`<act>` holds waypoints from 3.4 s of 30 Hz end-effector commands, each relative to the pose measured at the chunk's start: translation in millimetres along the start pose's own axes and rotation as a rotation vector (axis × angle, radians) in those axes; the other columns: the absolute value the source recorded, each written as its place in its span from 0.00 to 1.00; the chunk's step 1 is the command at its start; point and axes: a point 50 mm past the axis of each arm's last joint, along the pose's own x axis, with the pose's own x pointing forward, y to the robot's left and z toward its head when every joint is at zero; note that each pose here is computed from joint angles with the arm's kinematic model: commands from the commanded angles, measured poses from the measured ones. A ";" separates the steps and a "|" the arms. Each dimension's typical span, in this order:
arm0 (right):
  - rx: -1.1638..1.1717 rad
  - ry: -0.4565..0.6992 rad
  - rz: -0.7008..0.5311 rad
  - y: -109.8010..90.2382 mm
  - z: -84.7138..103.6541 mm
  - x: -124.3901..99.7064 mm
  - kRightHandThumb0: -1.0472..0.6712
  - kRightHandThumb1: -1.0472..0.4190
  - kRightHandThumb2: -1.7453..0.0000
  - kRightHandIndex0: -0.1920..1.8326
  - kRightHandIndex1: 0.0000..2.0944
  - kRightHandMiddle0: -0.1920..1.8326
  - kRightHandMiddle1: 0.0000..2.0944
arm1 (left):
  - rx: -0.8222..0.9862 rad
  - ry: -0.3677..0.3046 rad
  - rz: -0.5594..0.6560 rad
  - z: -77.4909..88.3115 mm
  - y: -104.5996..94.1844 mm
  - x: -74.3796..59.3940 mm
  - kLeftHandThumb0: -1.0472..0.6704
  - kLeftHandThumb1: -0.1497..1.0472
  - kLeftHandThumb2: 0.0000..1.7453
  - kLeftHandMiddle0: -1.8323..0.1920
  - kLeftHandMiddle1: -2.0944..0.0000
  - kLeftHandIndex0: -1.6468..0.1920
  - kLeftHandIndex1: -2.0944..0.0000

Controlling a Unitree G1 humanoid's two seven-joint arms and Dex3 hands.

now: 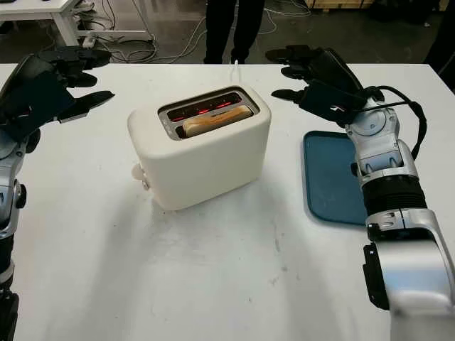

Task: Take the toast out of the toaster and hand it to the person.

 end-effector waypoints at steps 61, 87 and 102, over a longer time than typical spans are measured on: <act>0.013 -0.034 -0.003 3.4 -0.2 -0.3 0.41 0.09 0.98 0.40 0.00 0.38 0.00 | 0.006 -0.009 0.004 1.0 0.5 -1.0 0.38 0.89 0.09 0.80 0.63 0.61 0.98; 0.020 -0.029 0.004 4.9 0.1 0.0 0.41 0.09 0.98 0.40 0.00 0.38 0.00 | 0.002 -0.009 0.000 1.0 -0.7 -1.4 0.39 0.89 0.09 0.80 0.63 0.61 0.98; 0.094 -0.206 -0.115 -23.7 26.2 3.0 0.40 0.10 1.00 0.42 0.01 0.40 0.01 | 0.003 -0.028 0.001 0.9 -0.5 -0.7 0.39 0.89 0.09 0.80 0.62 0.60 0.98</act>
